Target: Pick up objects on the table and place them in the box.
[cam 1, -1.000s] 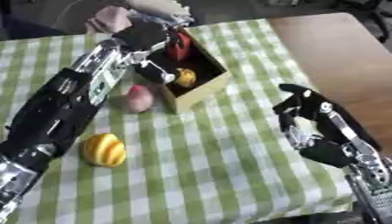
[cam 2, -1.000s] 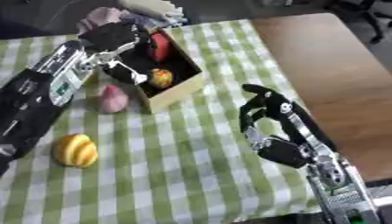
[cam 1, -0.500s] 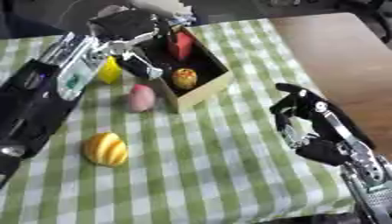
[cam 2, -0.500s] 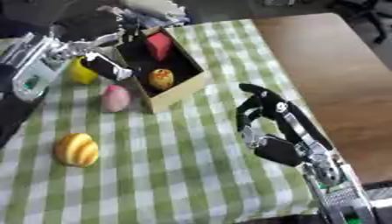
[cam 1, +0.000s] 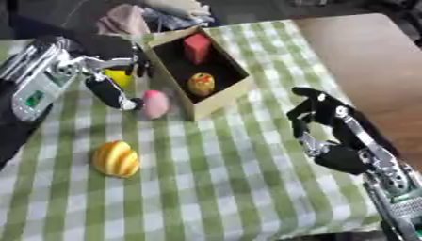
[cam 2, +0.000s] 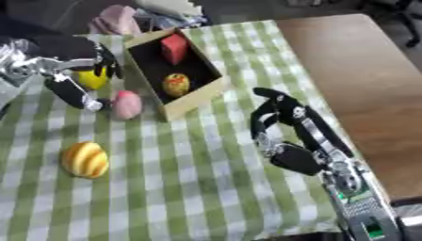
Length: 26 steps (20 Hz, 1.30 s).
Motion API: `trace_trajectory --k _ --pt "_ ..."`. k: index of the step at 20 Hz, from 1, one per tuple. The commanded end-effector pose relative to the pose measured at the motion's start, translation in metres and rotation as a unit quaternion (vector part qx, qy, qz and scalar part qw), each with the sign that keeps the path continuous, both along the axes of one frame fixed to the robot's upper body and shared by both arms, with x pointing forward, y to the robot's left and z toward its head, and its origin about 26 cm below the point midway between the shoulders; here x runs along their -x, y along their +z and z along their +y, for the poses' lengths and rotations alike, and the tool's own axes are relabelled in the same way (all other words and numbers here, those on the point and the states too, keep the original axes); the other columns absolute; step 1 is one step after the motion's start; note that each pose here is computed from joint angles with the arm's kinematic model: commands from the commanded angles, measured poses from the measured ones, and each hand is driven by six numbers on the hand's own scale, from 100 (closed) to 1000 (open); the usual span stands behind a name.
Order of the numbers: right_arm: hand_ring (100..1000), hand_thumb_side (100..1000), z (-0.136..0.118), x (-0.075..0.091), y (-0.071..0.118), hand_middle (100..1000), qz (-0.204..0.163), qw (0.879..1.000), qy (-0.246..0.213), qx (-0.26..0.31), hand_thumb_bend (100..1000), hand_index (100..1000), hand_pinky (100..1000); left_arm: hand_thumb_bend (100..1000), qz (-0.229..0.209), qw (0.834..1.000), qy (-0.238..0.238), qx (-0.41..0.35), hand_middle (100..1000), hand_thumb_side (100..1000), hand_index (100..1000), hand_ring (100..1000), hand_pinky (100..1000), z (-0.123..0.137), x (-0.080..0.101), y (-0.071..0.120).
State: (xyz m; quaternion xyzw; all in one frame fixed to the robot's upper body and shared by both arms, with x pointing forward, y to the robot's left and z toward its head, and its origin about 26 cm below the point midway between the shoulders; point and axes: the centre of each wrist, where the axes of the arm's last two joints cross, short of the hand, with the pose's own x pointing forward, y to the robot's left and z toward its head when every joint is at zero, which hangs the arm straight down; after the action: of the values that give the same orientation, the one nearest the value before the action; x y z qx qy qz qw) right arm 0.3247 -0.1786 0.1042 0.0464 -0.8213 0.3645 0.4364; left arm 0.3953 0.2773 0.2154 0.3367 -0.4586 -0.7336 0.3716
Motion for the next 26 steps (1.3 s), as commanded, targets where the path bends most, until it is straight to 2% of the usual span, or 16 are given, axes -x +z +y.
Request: trace_trajectory --k 1,8,10,11,13,14,16,18,20,26 --pt "719 416 -0.002 -0.002 0.006 574 -0.011 1.000 -0.001 0.002 100 913 589 364 -0.025 0.999 0.024 0.008 615 336 787 597 703 0.004 -0.010 0.000" --pt "719 416 -0.001 -0.002 0.006 574 -0.010 1.000 0.002 0.001 100 913 589 379 -0.034 0.999 0.034 0.009 623 354 792 603 704 0.001 -0.022 -0.017" --pt "720 417 -0.001 -0.002 0.007 574 -0.011 1.000 0.004 0.001 100 912 589 387 -0.011 0.999 0.031 -0.001 602 369 774 585 695 0.000 -0.024 -0.032" --pt "720 417 0.000 -0.002 0.007 574 -0.011 1.000 0.004 0.002 100 912 589 381 0.001 1.000 0.028 -0.008 580 344 753 565 685 0.000 -0.025 -0.036" --pt "720 417 -0.001 -0.002 0.006 574 -0.011 1.000 0.004 0.002 100 913 588 337 0.013 0.999 0.024 -0.019 521 204 698 512 648 0.000 -0.026 -0.036" --pt "720 417 -0.001 -0.002 0.006 574 -0.011 1.000 0.004 0.002 100 913 588 297 0.014 0.999 0.022 -0.022 489 170 665 482 625 0.000 -0.026 -0.034" --pt "719 417 -0.001 -0.002 0.006 574 -0.010 1.000 0.002 0.002 100 913 588 228 0.010 1.000 0.016 -0.022 434 168 607 430 586 0.000 -0.025 -0.027" --pt "719 417 -0.002 -0.002 0.006 573 -0.010 1.000 0.000 0.001 100 913 588 173 -0.008 1.000 0.011 -0.011 379 167 550 378 554 -0.001 -0.022 -0.016" --pt "720 417 -0.002 -0.002 0.006 573 -0.010 1.000 -0.001 0.002 100 913 588 123 -0.040 0.999 0.004 0.007 361 168 535 359 539 -0.002 -0.019 -0.001" --pt "720 416 -0.002 -0.002 0.004 573 -0.007 1.000 0.000 0.003 100 913 588 100 -0.151 0.985 -0.017 0.085 349 157 536 346 544 -0.014 -0.005 0.057"
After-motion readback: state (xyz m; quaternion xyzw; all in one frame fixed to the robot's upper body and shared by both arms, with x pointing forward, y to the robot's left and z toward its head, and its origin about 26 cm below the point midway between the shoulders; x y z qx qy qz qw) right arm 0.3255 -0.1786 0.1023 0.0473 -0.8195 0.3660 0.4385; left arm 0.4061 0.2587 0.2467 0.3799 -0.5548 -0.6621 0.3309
